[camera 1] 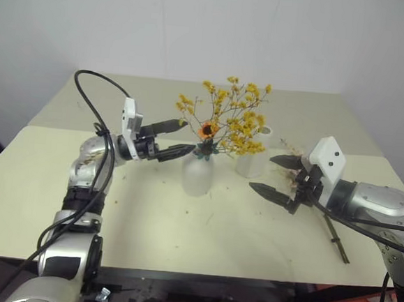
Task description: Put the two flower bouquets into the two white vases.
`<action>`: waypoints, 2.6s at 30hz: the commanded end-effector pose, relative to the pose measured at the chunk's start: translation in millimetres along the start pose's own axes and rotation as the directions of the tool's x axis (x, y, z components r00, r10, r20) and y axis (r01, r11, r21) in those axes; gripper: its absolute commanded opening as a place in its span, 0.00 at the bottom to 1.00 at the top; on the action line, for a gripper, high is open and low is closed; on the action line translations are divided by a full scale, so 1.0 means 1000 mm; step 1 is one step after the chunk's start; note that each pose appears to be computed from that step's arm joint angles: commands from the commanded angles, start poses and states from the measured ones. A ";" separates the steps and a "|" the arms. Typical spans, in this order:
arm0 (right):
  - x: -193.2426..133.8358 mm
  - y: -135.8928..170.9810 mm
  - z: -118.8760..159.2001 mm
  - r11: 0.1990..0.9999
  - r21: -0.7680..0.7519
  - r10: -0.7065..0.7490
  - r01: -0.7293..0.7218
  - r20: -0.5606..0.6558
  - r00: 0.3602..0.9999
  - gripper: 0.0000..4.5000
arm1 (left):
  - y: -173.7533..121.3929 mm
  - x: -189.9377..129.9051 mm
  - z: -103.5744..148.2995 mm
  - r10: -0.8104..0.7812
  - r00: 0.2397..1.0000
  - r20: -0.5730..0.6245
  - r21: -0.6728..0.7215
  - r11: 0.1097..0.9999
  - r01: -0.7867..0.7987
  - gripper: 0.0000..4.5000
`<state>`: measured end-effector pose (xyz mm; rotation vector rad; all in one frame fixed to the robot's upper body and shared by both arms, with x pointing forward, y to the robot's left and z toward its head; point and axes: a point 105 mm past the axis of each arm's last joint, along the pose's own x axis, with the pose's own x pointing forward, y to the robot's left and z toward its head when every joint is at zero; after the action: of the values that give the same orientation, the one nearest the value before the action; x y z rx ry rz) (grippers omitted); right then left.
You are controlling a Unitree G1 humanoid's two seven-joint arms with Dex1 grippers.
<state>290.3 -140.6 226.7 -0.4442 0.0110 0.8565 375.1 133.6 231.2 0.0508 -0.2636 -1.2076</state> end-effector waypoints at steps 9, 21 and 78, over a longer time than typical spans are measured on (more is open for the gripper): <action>-0.006 -0.009 0.002 0.998 -0.031 -0.052 0.053 0.012 0.999 1.00 | 0.007 -0.031 0.049 0.094 0.992 0.080 0.091 0.991 -0.101 1.00; -0.067 -0.044 -0.067 0.959 0.066 -0.232 0.277 -0.381 0.895 1.00 | -0.088 -0.034 0.074 -0.364 0.866 -0.343 0.201 0.873 0.445 1.00; -0.062 -0.225 -0.010 0.418 0.238 -0.908 0.877 0.063 0.415 0.05 | 0.079 0.011 0.046 0.320 0.909 -0.267 0.370 0.905 -0.209 1.00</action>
<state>422.6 -315.2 275.3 -0.1883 -0.1357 -0.1781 439.9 161.0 266.1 0.5013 -0.1017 -0.8800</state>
